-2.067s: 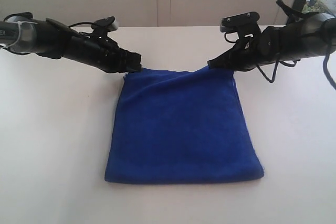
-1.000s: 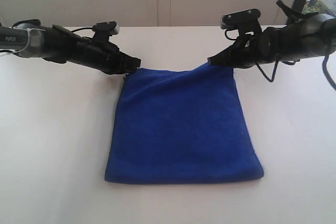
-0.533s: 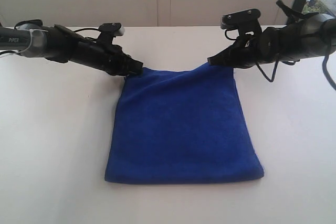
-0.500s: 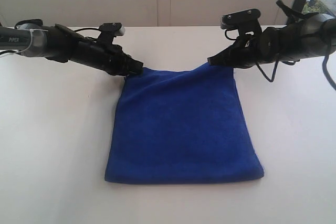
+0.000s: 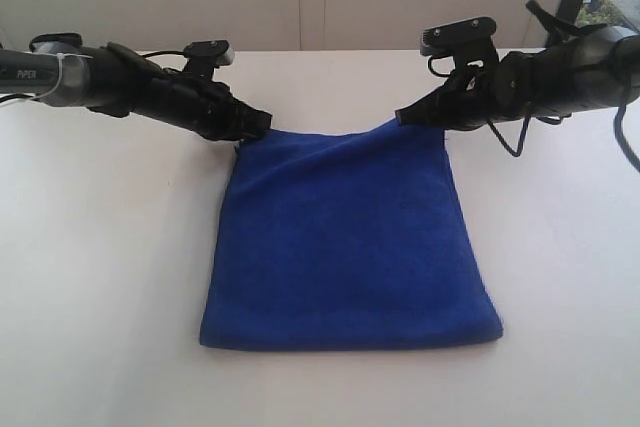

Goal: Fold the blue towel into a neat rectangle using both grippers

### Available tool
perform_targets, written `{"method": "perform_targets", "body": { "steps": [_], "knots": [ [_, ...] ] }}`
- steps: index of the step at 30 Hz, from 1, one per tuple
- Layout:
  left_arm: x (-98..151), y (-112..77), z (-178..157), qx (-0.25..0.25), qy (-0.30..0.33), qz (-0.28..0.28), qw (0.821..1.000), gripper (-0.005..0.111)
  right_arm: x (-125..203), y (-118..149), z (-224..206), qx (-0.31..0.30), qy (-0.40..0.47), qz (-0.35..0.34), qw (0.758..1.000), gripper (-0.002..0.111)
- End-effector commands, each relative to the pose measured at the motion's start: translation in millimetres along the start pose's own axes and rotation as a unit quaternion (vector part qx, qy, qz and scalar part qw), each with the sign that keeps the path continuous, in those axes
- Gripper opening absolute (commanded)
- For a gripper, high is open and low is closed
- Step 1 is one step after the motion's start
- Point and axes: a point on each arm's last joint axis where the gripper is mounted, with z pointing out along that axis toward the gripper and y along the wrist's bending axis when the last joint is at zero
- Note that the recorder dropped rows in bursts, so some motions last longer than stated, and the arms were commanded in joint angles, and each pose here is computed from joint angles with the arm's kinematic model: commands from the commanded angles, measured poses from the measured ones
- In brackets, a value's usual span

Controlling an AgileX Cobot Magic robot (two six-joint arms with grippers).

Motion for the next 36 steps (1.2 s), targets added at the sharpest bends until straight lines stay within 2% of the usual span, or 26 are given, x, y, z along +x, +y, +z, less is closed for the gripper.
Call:
{"method": "perform_targets", "body": {
  "steps": [1, 8, 14, 17, 19, 25, 31, 36],
  "knots": [
    [15, 9.2, 8, -0.026, 0.032, -0.003, 0.999, 0.000, 6, -4, 5, 0.003, 0.008, -0.002, 1.000, 0.000],
    [15, 9.9, 8, -0.030, 0.035, -0.004, 0.999, 0.000, 22, -4, 21, 0.003, 0.024, -0.015, 1.000, 0.000],
    [16, 10.2, 8, -0.031, 0.037, -0.001, 0.999, 0.000, 21, -4, 24, 0.009, 0.000, -0.015, 1.000, 0.000],
    [15, 10.4, 8, -0.032, 0.036, -0.001, 0.999, 0.000, 16, -5, 24, 0.014, -0.026, -0.015, 0.999, 0.006],
    [15, 10.4, 8, -0.032, 0.036, -0.001, 0.999, 0.000, 15, -6, 24, 0.016, -0.033, -0.014, 0.999, 0.013],
    [16, 10.3, 8, -0.032, 0.036, -0.002, 0.999, 0.000, 16, -17, 21, 0.021, -0.010, 0.002, 1.000, 0.034],
    [16, 9.5, 8, -0.027, 0.039, -0.003, 0.999, 0.000, -2, -22, -13, 0.011, 0.032, 0.050, 0.998, 0.036],
    [16, 9.5, 8, -0.028, 0.039, -0.012, 0.999, 0.000, 1, -18, -30, -0.004, 0.109, 0.085, 0.990, 0.035]
  ]
}}
